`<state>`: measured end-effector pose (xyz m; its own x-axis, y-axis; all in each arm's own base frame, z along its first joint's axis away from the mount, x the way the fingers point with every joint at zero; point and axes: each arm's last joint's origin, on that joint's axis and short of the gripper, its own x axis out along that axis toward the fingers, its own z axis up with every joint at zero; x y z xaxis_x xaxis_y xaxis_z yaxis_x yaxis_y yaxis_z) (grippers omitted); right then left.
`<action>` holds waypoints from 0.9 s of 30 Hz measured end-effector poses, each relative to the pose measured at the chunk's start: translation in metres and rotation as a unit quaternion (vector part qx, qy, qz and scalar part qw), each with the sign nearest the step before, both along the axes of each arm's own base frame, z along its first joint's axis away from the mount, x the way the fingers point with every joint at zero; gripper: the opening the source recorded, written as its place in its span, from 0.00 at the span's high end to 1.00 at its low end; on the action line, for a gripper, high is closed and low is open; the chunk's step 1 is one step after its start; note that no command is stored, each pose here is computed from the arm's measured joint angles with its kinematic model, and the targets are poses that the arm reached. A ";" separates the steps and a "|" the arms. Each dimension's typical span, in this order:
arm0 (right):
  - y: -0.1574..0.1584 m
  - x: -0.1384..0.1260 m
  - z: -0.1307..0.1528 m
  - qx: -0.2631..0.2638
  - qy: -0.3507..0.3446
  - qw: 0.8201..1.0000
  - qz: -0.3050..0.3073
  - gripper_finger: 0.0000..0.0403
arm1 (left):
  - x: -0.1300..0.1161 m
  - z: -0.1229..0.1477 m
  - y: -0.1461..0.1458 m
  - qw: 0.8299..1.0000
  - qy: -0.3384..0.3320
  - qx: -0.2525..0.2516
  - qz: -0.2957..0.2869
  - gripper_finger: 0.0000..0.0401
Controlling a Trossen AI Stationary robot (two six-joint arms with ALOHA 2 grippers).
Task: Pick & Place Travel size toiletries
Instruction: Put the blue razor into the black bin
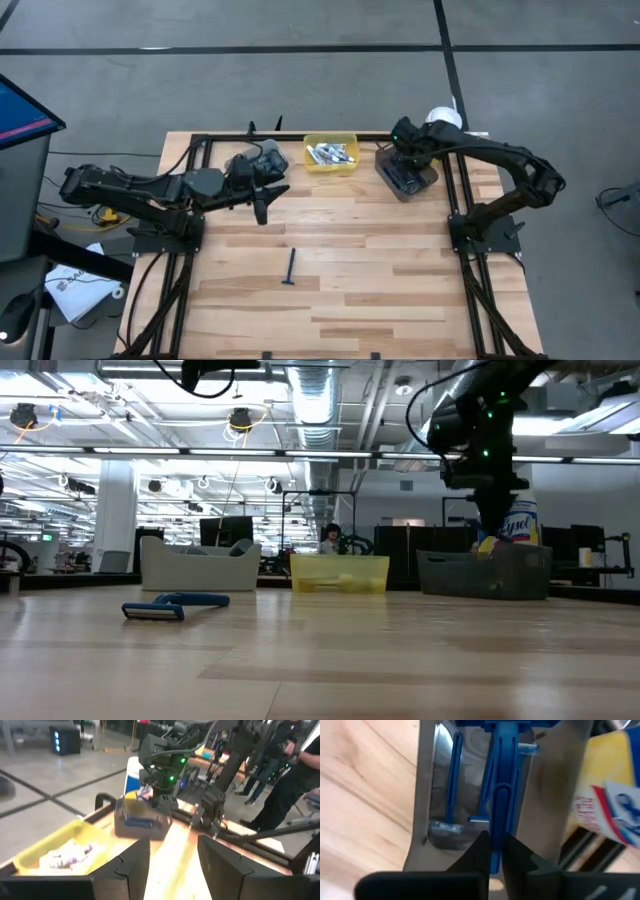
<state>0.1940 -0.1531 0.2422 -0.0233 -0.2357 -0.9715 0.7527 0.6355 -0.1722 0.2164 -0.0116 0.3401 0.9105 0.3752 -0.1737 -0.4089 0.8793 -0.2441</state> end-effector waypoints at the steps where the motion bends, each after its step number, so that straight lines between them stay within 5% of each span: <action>1: 0.001 0.000 -0.005 0.000 0.000 1.000 -0.003 0.94 | 0.000 -0.002 -0.001 1.000 0.006 -0.004 -0.001 0.60; 10: 0.003 -0.001 -0.015 -0.002 0.002 1.000 -0.003 0.77 | 0.002 -0.040 -0.019 0.997 0.069 -0.036 -0.028 0.58; 20: 0.008 0.004 -0.015 -0.003 0.001 1.000 0.015 0.35 | 0.026 -0.096 -0.051 0.981 0.165 -0.094 -0.044 0.47; 27: 0.012 0.007 -0.015 -0.004 0.000 1.000 0.025 0.30 | 0.044 -0.152 -0.076 0.955 0.250 -0.157 -0.020 0.49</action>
<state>0.2008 -0.1412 0.2272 -0.0108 -0.2439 -0.9698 0.7195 0.6716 -0.1769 0.2606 -0.0878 0.1880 0.6965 0.1996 -0.6893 -0.5112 0.8121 -0.2814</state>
